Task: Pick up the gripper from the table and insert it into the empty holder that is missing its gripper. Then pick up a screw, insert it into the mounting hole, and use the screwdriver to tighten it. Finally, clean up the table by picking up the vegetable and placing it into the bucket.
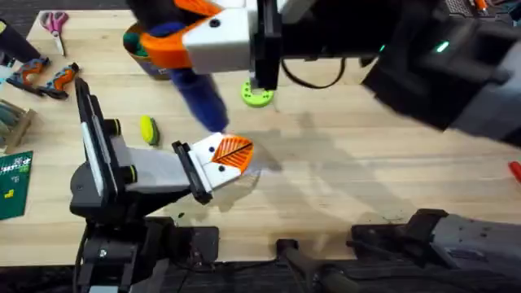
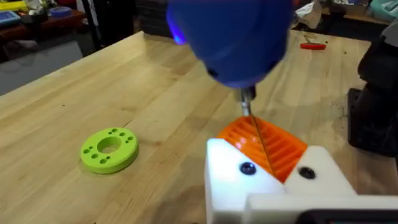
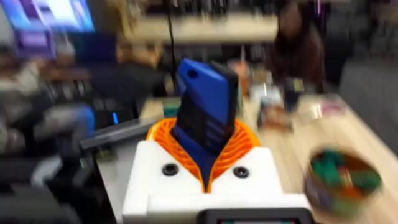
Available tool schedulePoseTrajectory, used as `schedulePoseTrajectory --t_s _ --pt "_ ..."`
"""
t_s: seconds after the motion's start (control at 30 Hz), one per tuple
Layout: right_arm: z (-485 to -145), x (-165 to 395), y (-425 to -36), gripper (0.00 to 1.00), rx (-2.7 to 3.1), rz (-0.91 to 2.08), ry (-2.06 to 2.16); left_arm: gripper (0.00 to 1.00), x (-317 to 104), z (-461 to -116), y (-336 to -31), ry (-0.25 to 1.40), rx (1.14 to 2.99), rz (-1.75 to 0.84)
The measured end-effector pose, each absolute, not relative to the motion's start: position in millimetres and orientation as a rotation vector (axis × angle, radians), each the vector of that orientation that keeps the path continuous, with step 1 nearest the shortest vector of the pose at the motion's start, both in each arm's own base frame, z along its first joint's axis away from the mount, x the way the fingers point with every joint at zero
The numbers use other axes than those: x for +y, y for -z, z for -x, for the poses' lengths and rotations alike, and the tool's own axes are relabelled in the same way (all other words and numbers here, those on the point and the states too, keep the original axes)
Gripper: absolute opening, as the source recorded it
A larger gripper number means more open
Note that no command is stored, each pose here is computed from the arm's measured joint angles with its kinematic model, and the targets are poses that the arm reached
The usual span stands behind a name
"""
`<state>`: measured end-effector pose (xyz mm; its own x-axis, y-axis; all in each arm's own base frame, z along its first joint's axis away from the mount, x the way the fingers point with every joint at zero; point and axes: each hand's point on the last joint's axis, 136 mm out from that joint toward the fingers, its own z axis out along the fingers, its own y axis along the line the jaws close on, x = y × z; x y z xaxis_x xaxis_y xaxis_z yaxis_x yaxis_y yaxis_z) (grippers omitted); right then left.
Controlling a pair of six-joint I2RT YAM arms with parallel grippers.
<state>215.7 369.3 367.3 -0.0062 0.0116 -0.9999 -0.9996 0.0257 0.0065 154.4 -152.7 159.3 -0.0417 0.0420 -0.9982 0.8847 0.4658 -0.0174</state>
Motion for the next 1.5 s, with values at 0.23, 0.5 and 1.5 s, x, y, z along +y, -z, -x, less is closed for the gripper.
schedulePoseTrajectory --t_s 0.23,0.5,1.5 --pt "-268.0 330.1 -311.5 0.027 1.507 1.225 -0.890 0.004 -152.7 -154.4 -159.3 0.840 1.459 -0.864" --pt "-320.9 264.7 -259.7 0.027 1.659 1.305 -0.420 0.004 -152.7 -154.4 -159.3 0.839 1.458 -0.865" --pt "-435.8 136.6 -55.4 0.027 1.623 2.005 0.322 0.004 -152.7 -154.4 -159.3 0.839 1.458 -0.866"
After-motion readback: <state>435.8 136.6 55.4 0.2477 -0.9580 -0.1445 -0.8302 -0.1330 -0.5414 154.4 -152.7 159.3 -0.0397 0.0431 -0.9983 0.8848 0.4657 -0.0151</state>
